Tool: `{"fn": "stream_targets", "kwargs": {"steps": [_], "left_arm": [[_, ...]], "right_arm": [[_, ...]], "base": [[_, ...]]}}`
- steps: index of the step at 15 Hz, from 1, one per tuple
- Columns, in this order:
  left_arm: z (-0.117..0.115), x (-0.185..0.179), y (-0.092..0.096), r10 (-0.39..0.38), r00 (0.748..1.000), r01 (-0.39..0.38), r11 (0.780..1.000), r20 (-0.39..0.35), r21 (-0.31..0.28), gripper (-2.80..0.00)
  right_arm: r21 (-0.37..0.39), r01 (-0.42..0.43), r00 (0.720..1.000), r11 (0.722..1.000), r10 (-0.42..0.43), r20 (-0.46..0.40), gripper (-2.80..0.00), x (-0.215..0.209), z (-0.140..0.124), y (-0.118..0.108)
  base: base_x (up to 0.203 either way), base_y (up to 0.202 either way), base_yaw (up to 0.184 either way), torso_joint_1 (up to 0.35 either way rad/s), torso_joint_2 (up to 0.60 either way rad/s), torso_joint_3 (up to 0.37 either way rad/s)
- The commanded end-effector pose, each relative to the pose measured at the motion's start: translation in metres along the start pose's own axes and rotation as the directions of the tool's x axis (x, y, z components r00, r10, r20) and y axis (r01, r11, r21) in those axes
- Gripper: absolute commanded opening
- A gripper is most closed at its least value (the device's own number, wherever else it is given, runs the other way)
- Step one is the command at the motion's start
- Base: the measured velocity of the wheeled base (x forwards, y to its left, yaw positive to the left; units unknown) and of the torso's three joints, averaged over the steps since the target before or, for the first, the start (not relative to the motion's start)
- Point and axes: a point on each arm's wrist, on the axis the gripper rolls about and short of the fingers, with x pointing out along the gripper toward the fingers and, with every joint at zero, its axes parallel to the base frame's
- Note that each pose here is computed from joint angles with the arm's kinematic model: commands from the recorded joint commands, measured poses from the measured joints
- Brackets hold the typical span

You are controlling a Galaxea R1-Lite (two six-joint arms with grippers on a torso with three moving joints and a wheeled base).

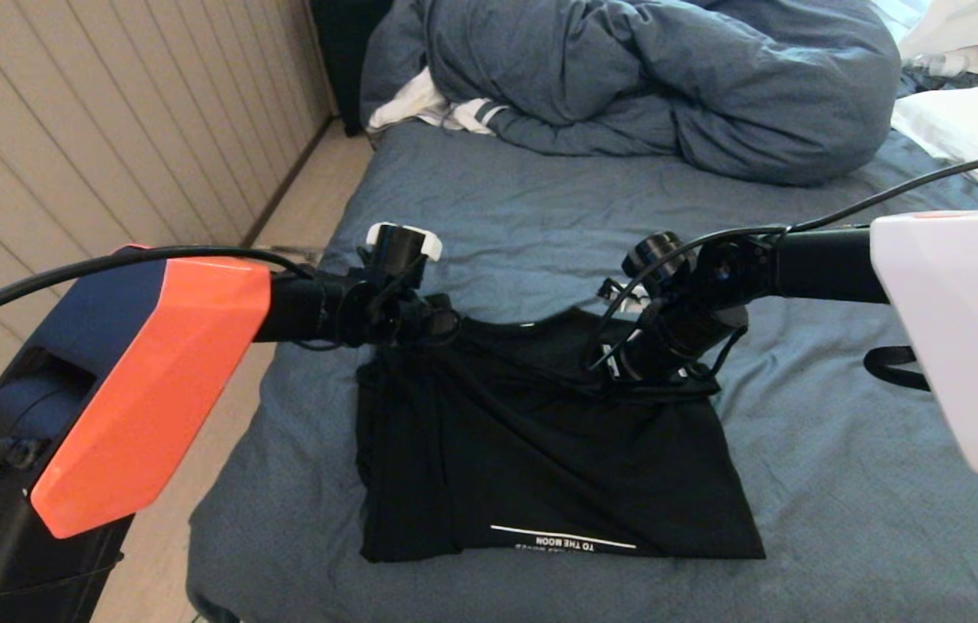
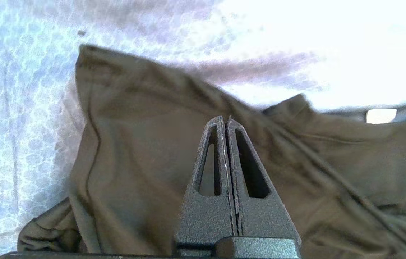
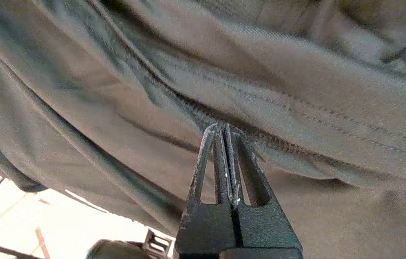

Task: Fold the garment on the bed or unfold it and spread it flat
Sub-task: Fold the black T-shirt

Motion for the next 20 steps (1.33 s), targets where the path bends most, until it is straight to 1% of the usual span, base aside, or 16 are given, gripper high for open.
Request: {"fn": "stream_targets", "kwargs": {"steps": [1, 2, 4, 5, 7, 9, 11, 13, 14, 15, 16, 17, 20], "left_arm": [[0.012, -0.007, 0.004, 0.002, 1.000, -0.002, 1.000, 0.030, -0.020, -2.80], [0.019, -0.013, 0.007, 0.010, 0.999, -0.008, 0.999, 0.050, -0.042, -2.80], [0.039, -0.030, 0.015, 0.037, 0.995, -0.028, 0.995, 0.091, -0.097, -2.80], [0.049, -0.043, 0.021, 0.051, 0.994, -0.039, 0.992, 0.096, -0.120, -2.80], [0.064, -0.070, 0.040, 0.088, 0.993, -0.073, 0.981, 0.074, -0.179, -2.80], [0.062, -0.090, 0.061, 0.092, 0.996, -0.086, 0.974, 0.017, -0.209, -2.80], [0.057, -0.115, 0.078, 0.053, 0.998, -0.056, 0.972, -0.022, -0.230, -2.80], [0.047, -0.128, 0.089, 0.032, 0.998, -0.042, 0.970, -0.046, -0.241, -2.80], [0.039, -0.131, 0.093, 0.032, 0.998, -0.045, 0.969, -0.056, -0.243, -2.80], [0.033, -0.132, 0.096, 0.030, 0.998, -0.042, 0.969, -0.055, -0.244, -2.80], [0.030, -0.134, 0.098, 0.021, 0.999, -0.028, 0.969, -0.033, -0.246, -2.80], [0.029, -0.135, 0.098, 0.013, 1.000, -0.015, 0.969, -0.011, -0.247, -2.80], [0.022, -0.134, 0.102, 0.013, 1.000, -0.013, 0.968, -0.003, -0.249, -2.80]], "right_arm": [[0.004, -0.005, 1.000, 1.000, 0.005, 0.006, -2.80, 0.001, 0.000, 0.002], [0.013, -0.010, 1.000, 1.000, 0.010, 0.022, -2.80, 0.001, 0.001, 0.004], [0.013, -0.010, 1.000, 1.000, 0.010, 0.024, -2.80, 0.003, 0.001, 0.005], [0.006, -0.011, 1.000, 1.000, 0.011, 0.018, -2.80, 0.005, 0.000, 0.007], [-0.006, -0.008, 1.000, 1.000, 0.008, 0.008, -2.80, 0.009, -0.001, 0.012], [-0.010, -0.002, 1.000, 1.000, 0.002, 0.011, -2.80, 0.003, -0.004, 0.015], [-0.006, -0.001, 0.999, 1.000, 0.001, 0.049, -2.80, -0.017, -0.003, 0.015], [-0.010, -0.006, 0.997, 1.000, 0.007, 0.074, -2.80, -0.038, -0.006, 0.018], [-0.009, -0.003, 0.998, 1.000, 0.004, 0.055, -2.80, -0.042, -0.014, 0.018], [-0.011, -0.001, 1.000, 1.000, 0.001, 0.031, -2.80, -0.041, -0.021, 0.018], [-0.014, 0.001, 1.000, 1.000, 0.000, 0.008, -2.80, -0.037, -0.027, 0.019], [-0.019, 0.005, 1.000, 1.000, -0.005, 0.001, -2.80, -0.030, -0.030, 0.020], [-0.019, 0.040, 0.998, 0.999, -0.041, -0.043, -2.80, -0.002, -0.032, 0.016]], "base": [[0.000, 0.000, 0.000, 0.000, 0.00, 0.000], [0.000, 0.000, 0.000, 0.000, 0.00, 0.000], [0.000, 0.000, 0.000, 0.000, 0.00, 0.000], [0.000, 0.000, 0.000, 0.000, 0.00, 0.000], [0.000, 0.000, 0.000, 0.000, 0.00, 0.000], [0.000, 0.000, 0.000, 0.000, 0.00, 0.000], [0.000, 0.000, 0.000, 0.000, 0.00, 0.000], [0.000, 0.000, 0.000, 0.000, 0.00, 0.000], [0.000, 0.000, 0.000, 0.000, 0.00, 0.000], [0.000, 0.000, 0.000, 0.000, 0.00, 0.000], [0.000, 0.000, 0.000, 0.000, 0.00, 0.000], [0.000, 0.000, 0.000, 0.000, 0.00, 0.000], [0.000, 0.000, 0.000, 0.000, 0.00, 0.000]]}}
